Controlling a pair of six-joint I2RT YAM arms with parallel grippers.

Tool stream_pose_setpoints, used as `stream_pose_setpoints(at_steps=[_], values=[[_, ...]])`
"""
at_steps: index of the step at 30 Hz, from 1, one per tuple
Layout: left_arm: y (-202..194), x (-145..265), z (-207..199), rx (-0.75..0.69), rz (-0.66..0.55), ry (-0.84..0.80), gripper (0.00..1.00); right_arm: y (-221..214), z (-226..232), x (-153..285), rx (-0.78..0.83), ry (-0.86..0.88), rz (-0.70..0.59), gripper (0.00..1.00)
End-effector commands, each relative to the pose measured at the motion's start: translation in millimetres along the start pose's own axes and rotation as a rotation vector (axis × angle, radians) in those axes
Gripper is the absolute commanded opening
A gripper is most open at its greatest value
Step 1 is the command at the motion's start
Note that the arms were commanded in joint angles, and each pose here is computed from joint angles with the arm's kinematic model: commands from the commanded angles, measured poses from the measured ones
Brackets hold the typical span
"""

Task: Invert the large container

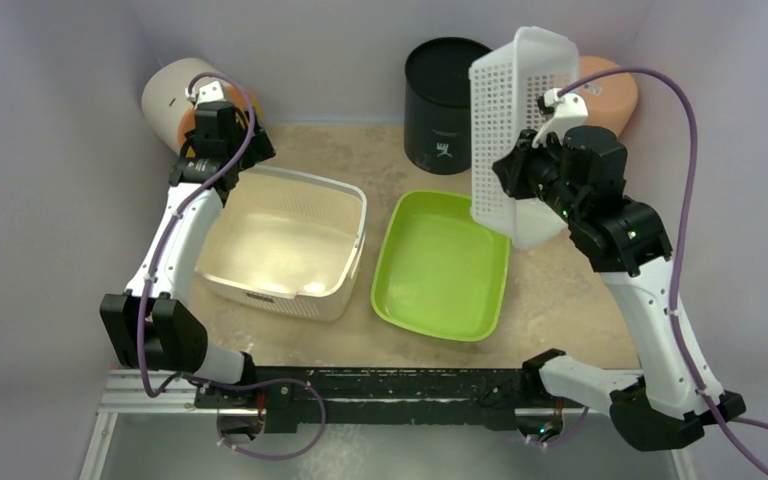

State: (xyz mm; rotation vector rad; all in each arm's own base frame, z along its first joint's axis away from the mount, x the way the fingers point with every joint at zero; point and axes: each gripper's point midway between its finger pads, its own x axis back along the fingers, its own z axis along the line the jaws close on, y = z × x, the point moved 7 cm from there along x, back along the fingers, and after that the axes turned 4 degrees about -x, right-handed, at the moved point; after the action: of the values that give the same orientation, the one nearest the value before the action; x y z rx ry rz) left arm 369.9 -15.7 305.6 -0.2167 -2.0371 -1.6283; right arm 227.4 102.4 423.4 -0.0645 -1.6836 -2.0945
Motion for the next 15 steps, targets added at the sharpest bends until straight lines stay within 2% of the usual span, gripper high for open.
stream_pose_setpoints(at_steps=[1,8,15], values=[[21,3,-6,0.018,-0.066,-0.027,0.88,-2,-18,14,0.016,-0.145,-0.029,0.00],[21,1,-7,0.020,-0.065,-0.029,0.88,-74,-40,9,-0.026,-0.236,0.138,0.00],[20,-1,-6,0.008,-0.059,-0.020,0.88,-106,-56,7,-0.033,-0.338,0.214,0.00]])
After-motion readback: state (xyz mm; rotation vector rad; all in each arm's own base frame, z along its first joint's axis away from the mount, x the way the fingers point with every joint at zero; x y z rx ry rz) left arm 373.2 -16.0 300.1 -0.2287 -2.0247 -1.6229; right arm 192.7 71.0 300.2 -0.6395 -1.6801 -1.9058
